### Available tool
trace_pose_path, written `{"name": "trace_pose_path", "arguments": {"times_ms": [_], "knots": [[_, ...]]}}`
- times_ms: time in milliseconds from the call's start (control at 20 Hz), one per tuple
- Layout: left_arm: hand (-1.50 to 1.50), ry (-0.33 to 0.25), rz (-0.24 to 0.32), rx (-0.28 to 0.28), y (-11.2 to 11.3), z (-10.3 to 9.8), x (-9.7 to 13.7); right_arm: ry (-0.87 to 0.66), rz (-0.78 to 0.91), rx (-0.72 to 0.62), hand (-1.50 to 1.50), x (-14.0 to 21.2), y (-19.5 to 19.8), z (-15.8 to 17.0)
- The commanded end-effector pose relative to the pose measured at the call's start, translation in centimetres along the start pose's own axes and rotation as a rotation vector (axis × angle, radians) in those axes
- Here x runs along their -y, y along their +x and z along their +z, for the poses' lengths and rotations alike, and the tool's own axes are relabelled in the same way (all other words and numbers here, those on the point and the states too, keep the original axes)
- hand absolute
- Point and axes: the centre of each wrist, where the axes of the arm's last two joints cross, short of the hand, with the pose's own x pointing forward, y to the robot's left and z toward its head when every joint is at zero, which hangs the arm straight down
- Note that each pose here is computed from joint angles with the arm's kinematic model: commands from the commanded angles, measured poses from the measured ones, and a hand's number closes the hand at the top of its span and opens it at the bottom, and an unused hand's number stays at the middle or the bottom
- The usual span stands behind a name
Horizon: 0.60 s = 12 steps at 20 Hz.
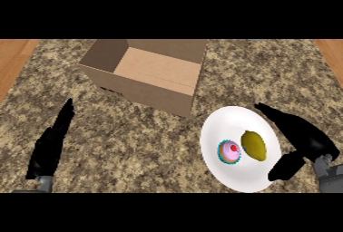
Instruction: Pick the lemon from the plate and place it in the cardboard box
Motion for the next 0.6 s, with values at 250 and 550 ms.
{"name": "trace_pose_path", "arguments": {"times_ms": [250,550], "knots": [[0.00,0.002,-0.007,-0.001,1.3,-0.4,0.5,0.032,0.023,-0.080,-1.50,-2.2,-1.4,-0.7],[0.00,0.008,0.015,0.012,0.9,-0.1,-0.9,0.039,0.037,-0.058,-1.50,-2.2,-1.8,-2.3]]}}
